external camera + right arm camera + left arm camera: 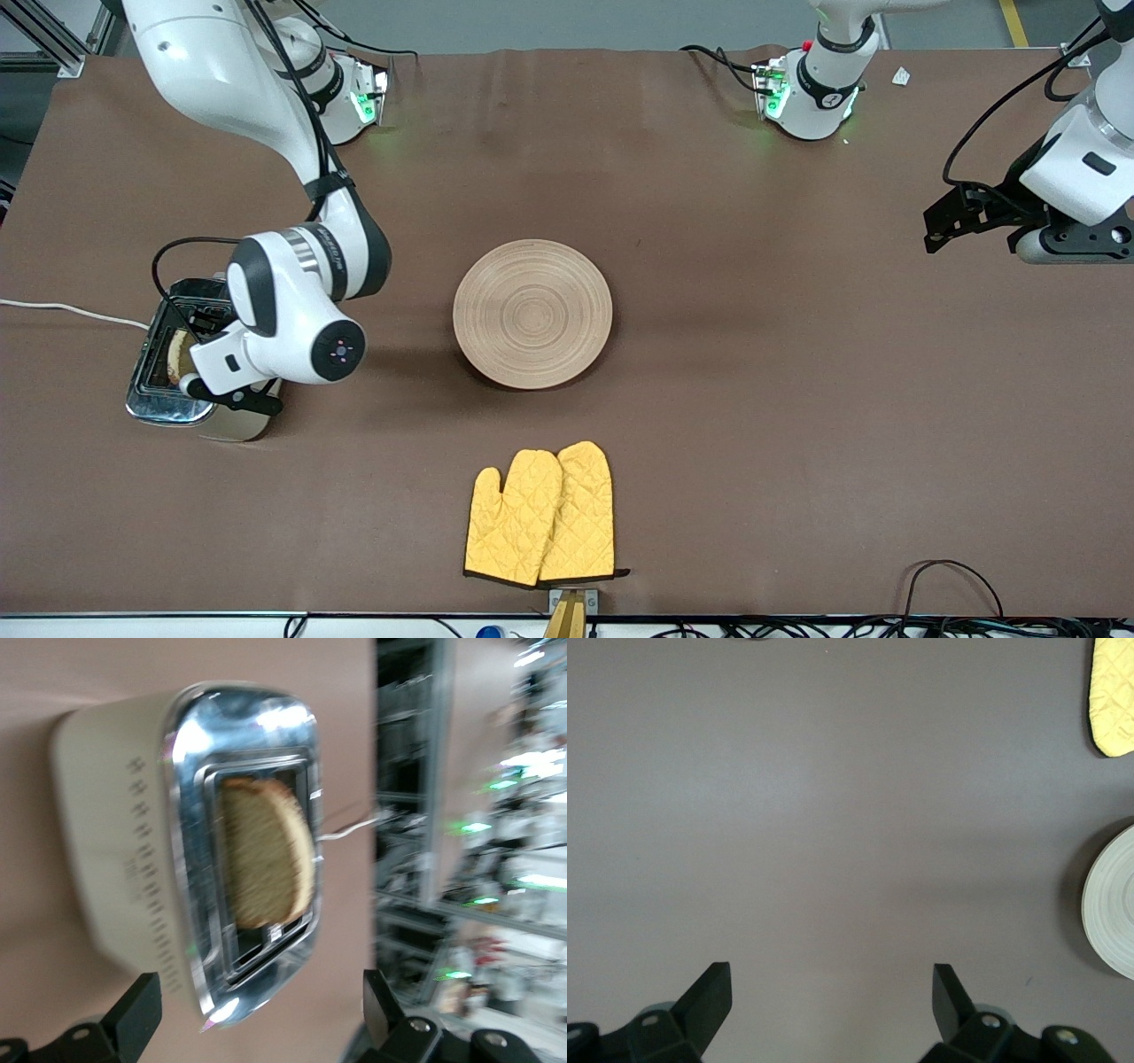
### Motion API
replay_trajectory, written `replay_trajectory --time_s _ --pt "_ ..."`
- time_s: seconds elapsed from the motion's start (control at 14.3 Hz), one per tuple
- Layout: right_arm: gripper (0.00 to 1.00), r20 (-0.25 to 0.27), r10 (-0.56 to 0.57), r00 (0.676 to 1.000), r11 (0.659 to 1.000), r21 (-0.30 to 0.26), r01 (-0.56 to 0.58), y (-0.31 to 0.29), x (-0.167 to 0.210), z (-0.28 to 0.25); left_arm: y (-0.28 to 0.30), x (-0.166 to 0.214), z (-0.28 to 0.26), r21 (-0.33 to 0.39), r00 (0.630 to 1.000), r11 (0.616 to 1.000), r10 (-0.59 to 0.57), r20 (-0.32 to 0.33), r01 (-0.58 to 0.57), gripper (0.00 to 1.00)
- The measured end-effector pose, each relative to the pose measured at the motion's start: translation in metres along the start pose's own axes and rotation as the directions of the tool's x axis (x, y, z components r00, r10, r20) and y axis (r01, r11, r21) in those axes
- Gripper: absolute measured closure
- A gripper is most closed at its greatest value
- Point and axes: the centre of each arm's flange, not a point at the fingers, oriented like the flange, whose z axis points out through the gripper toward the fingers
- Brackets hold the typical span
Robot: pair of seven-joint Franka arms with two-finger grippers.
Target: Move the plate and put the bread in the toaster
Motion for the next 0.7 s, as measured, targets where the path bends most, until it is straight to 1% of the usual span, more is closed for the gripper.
replay_trajectory --time_s 0.07,0.14,0.35,0.49,0.56,0.7 --pt "0.0 0.028 0.01 1.0 0.998 0.069 -0.012 0.011 -0.002 -0.005 0.0 0.0 0.0 0.0 1.0 1.0 0.0 0.0 0.0 0.0" --pt "0.0 0.048 0.022 0.999 0.992 0.127 -0.028 0.023 -0.003 -0.01 0.0 0.0 0.0 0.0 1.0 1.0 0.0 0.0 0.0 0.0" --pt "0.0 0.086 0.048 0.995 0.958 0.279 -0.07 0.061 -0.011 -0.034 -0.002 0.0 0.0 0.0 1.0 1.0 -0.004 0.0 0.004 0.0" --pt "0.0 0.085 0.049 0.995 0.927 0.367 -0.077 0.083 -0.024 -0.058 -0.005 0.0 0.0 0.0 1.0 1.0 -0.008 -0.001 0.008 0.0" --pt "0.0 0.073 0.043 0.996 0.914 0.4 -0.069 0.095 -0.031 -0.069 -0.006 0.0 -0.001 0.0 1.0 1.0 -0.01 -0.001 0.01 0.0" --pt "0.0 0.036 0.031 0.999 0.893 0.448 -0.044 0.119 -0.044 -0.088 -0.008 0.0 -0.001 0.001 1.0 1.0 -0.012 0.001 0.012 0.0"
